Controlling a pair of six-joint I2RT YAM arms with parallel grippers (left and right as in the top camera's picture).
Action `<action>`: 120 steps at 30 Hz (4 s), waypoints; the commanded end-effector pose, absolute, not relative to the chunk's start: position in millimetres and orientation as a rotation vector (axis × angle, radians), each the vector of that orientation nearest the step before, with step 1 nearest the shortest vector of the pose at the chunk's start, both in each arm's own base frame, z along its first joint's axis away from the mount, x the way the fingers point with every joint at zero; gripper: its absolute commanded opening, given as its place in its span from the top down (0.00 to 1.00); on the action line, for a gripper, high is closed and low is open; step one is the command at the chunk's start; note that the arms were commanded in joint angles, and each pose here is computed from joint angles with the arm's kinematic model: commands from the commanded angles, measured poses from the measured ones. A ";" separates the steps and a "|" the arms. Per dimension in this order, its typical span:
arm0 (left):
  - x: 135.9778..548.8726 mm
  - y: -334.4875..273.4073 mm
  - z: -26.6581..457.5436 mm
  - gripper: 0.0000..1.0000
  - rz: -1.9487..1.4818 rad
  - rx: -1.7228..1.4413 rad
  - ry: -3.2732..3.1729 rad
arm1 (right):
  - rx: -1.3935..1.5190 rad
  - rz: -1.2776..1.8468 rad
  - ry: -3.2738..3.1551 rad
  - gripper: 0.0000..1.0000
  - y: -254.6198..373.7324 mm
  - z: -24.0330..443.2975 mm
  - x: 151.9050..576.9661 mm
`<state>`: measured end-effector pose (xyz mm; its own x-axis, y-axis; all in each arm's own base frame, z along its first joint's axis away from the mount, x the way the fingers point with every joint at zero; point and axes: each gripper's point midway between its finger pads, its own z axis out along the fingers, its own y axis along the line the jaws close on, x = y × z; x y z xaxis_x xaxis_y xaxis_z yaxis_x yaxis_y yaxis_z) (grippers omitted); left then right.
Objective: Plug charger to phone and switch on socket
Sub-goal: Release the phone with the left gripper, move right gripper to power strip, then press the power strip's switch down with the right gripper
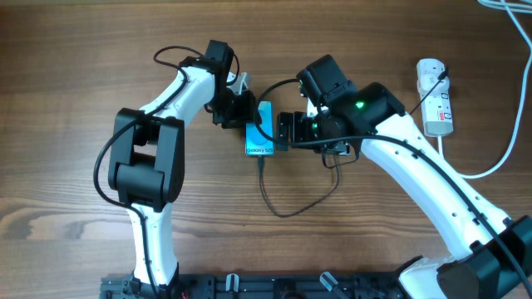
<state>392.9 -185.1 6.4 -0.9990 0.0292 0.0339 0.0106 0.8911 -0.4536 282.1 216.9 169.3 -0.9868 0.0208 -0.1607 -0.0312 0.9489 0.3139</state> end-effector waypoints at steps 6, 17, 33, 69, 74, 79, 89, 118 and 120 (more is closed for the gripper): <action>386.9 -162.6 15.3 0.46 0.599 0.008 -3.032 | 0.036 0.321 2.869 0.00 196.9 176.6 293.9; 409.2 -113.2 216.4 0.08 0.815 0.081 -3.422 | 0.132 0.261 2.793 0.00 143.7 191.7 332.6; 392.0 -106.9 275.7 0.00 0.897 0.044 -3.561 | 0.797 -0.459 2.308 0.00 -146.9 225.9 409.1; 392.0 -106.9 275.7 0.00 0.897 0.044 -3.561 | 0.617 0.016 2.740 0.01 -205.3 3.8 434.4; 392.1 -106.9 275.6 0.00 0.897 0.044 -3.560 | 0.634 0.051 2.715 0.00 -202.9 5.3 439.2; 392.1 -106.9 275.6 0.00 0.896 0.044 -3.560 | 0.620 0.107 2.707 0.00 -196.3 6.2 442.3; 392.0 -107.0 275.7 0.00 0.897 0.043 -3.561 | 0.610 0.193 2.708 0.00 -185.3 6.5 442.9; 392.1 -106.9 275.6 0.00 0.896 0.044 -3.560 | 0.509 0.331 2.758 0.00 -136.1 -3.1 444.1; 392.2 -106.9 275.6 0.00 0.897 0.044 -3.561 | 0.511 0.334 2.763 0.00 -135.5 -3.5 442.8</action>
<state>391.0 -108.4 278.3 -0.8602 -0.1490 -0.4878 0.1016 0.8871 -0.4502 438.7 -201.3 15.5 -0.8231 0.4514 -0.3446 0.4317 0.8916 0.1369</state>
